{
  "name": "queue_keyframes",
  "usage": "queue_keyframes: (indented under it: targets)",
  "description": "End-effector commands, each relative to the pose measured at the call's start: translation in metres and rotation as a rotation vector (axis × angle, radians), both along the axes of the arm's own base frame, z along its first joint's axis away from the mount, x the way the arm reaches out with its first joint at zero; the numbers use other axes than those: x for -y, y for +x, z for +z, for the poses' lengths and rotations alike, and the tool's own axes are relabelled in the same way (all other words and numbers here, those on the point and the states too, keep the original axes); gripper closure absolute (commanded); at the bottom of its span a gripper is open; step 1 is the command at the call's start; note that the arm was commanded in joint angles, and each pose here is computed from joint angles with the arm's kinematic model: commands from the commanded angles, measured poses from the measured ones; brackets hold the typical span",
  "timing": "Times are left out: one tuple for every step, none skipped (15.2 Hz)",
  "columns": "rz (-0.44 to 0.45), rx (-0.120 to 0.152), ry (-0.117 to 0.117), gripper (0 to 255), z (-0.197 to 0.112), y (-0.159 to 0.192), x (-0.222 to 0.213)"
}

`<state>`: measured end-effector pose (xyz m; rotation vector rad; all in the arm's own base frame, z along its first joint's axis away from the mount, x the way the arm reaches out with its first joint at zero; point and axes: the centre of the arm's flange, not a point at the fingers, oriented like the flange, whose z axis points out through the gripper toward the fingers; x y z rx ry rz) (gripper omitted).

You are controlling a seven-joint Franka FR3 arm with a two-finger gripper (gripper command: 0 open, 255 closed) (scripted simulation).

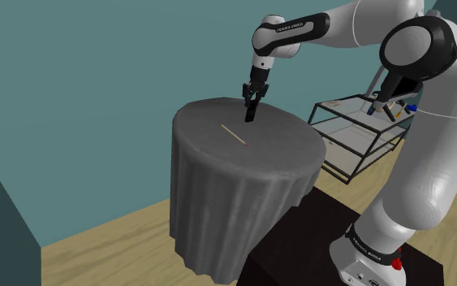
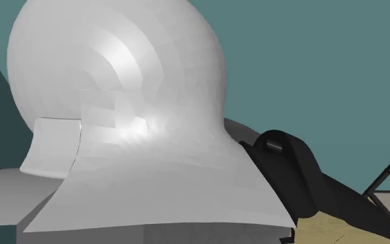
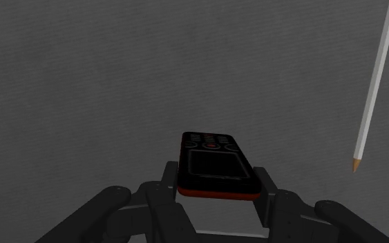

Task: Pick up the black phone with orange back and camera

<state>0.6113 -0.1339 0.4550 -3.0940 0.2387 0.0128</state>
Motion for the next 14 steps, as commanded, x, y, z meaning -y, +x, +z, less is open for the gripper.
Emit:
queue_keyframes:
  targets:
    - [0.000,-0.002,0.001,255,-0.001,0.000,0.000]
    - [0.000,-0.002,0.001,255,-0.001,0.000,0.000]
    - [0.000,-0.002,0.001,255,0.000,0.001,-0.001]
    - [0.000,-0.002,0.001,255,0.005,0.001,-0.001]
    - [0.000,-0.002,0.000,255,0.010,0.001,-0.001]
    - [0.000,-0.002,0.001,255,0.015,0.001,-0.001]
    - [0.000,-0.002,0.001,255,0.021,0.001,-0.001]
    - [0.000,-0.002,0.001,255,0.026,0.001,-0.001]
    - [0.000,-0.002,0.001,255,0.031,0.001,-0.001]
    - [0.000,-0.002,0.001,255,0.037,0.001,-0.001]
    - [0.000,-0.002,0.001,255,0.042,0.001,-0.001]
    - [0.000,-0.002,0.001,255,0.047,0.001,-0.001]
    - [0.000,-0.002,0.001,255,0.052,0.001,-0.001]
    - [0.000,-0.002,0.001,255,0.058,0.001,-0.001]
